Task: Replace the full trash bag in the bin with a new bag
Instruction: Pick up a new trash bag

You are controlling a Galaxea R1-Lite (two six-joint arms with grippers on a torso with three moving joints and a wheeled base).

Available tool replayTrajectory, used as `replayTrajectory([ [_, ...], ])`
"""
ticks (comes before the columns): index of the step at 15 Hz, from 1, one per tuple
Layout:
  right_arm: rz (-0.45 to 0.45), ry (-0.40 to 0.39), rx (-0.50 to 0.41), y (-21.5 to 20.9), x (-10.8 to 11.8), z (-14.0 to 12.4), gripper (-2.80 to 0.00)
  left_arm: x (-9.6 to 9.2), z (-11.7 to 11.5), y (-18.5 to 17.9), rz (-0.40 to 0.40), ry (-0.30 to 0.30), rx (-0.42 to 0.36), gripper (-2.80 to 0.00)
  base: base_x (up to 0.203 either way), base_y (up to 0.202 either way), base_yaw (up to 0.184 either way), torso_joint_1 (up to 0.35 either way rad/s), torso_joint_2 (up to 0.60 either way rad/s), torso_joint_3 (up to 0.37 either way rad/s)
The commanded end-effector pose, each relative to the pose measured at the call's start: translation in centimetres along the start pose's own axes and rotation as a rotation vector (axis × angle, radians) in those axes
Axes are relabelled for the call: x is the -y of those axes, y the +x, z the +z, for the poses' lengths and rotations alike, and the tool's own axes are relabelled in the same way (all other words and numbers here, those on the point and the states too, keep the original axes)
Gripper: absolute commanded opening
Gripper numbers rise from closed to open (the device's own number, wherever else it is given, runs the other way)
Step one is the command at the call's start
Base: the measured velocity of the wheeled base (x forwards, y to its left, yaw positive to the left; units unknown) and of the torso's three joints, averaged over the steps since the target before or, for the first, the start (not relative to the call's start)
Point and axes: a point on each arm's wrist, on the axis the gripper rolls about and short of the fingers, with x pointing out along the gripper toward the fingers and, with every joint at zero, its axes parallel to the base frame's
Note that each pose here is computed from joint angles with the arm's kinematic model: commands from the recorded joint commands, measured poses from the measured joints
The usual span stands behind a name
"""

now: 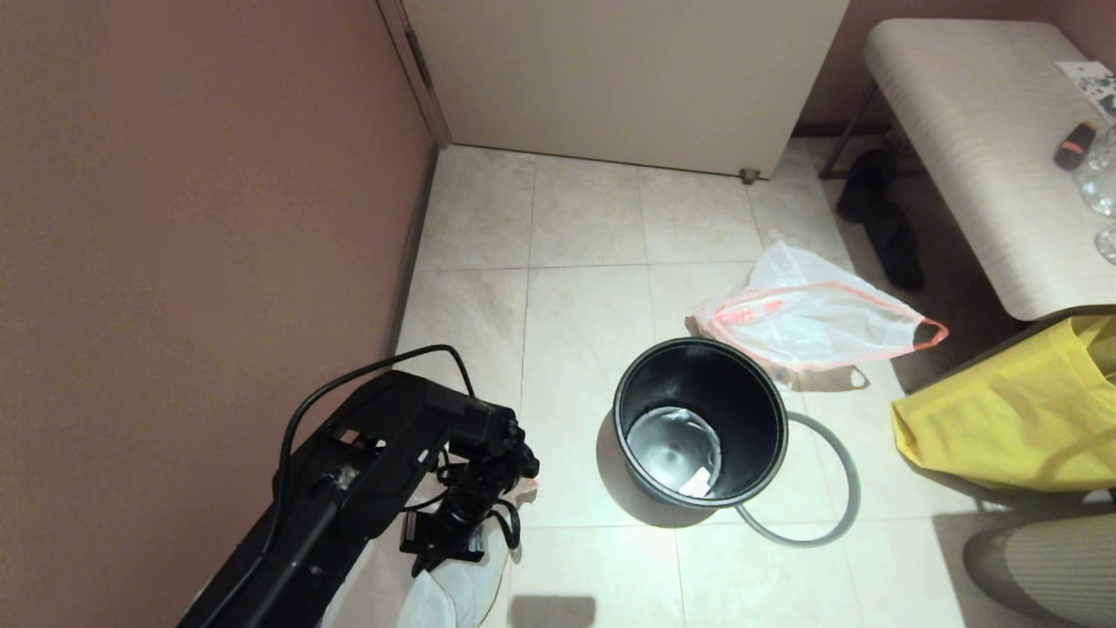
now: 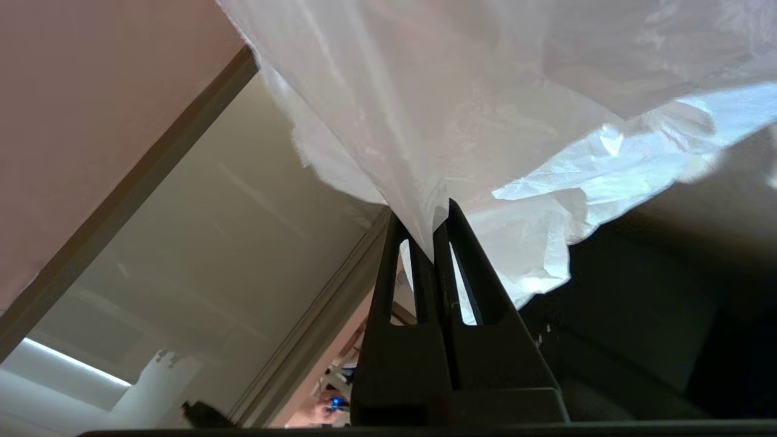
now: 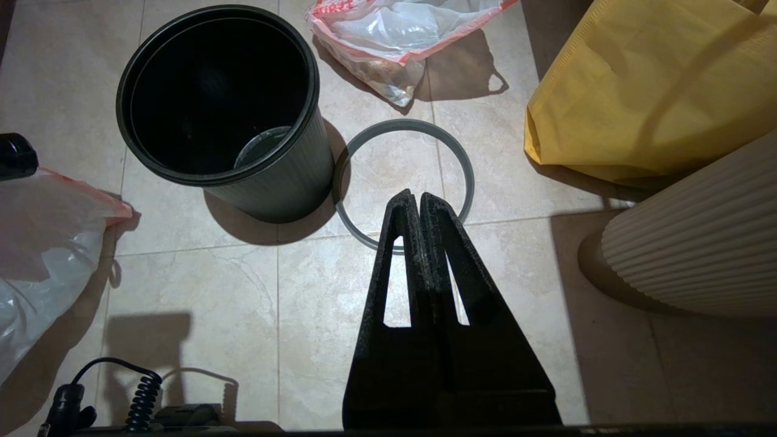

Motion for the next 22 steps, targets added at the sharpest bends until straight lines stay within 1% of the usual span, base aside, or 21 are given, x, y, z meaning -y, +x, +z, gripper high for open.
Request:
replayTrajectory([
  [1, 0.0, 0.001, -0.001, 0.0, 0.0, 0.0, -2.8, -1.0, 0.0, -1.7, -0.024, -0.015, 0.016, -2.8, 0.0, 0.0, 0.0, 0.0, 0.0, 0.0],
  [5, 0.0, 0.0, -0.001, 0.0, 0.0, 0.0, -2.8, -2.6, -1.3, -5.1, -0.106, 0.008, -0.04, -2.8, 0.0, 0.0, 0.0, 0.0, 0.0, 0.0],
  [9, 0.0, 0.001, -0.001, 0.0, 0.0, 0.0, -2.8, -3.5, -2.5, -7.6, -0.173, 0.031, -0.081, -2.8, 0.0, 0.0, 0.0, 0.0, 0.0, 0.0],
  [12, 0.0, 0.0, -0.001, 0.0, 0.0, 0.0, -2.8, -5.0, -3.1, -9.9, -0.208, 0.025, -0.047, -2.8, 0.0, 0.0, 0.0, 0.0, 0.0, 0.0],
  [14, 0.0, 0.0, -0.001, 0.0, 0.0, 0.0, -2.8, -6.2, -3.4, -11.6, -0.241, 0.008, -0.009, -2.8, 0.0, 0.0, 0.0, 0.0, 0.0, 0.0],
  [15, 0.0, 0.0, -0.001, 0.0, 0.0, 0.0, -2.8, -6.6, -3.5, -12.1, -0.252, 0.0, 0.002, -2.8, 0.0, 0.0, 0.0, 0.0, 0.0, 0.0],
  [16, 0.0, 0.001, -0.001, 0.0, 0.0, 0.0, -2.8, -7.4, -3.7, -13.0, -0.275, -0.016, 0.025, -2.8, 0.0, 0.0, 0.0, 0.0, 0.0, 0.0],
  [19, 0.0, 0.0, -0.001, 0.0, 0.0, 0.0, -2.8, -10.0, -4.7, -16.3, -0.357, -0.093, 0.098, -2.8, 0.0, 0.0, 0.0, 0.0, 0.0, 0.0],
  [20, 0.0, 0.0, -0.001, 0.0, 0.0, 0.0, -2.8, -10.6, -5.0, -17.0, -0.386, -0.108, 0.114, -2.8, 0.0, 0.0, 0.0, 0.0, 0.0, 0.0],
  [21, 0.0, 0.001, -0.001, 0.0, 0.0, 0.0, -2.8, -11.4, -5.5, -18.1, -0.431, -0.115, 0.133, -2.8, 0.0, 0.0, 0.0, 0.0, 0.0, 0.0],
  [22, 0.0, 0.001, -0.001, 0.0, 0.0, 0.0, -2.8, -11.9, -6.0, -19.0, -0.473, -0.113, 0.142, -2.8, 0.0, 0.0, 0.0, 0.0, 0.0, 0.0],
])
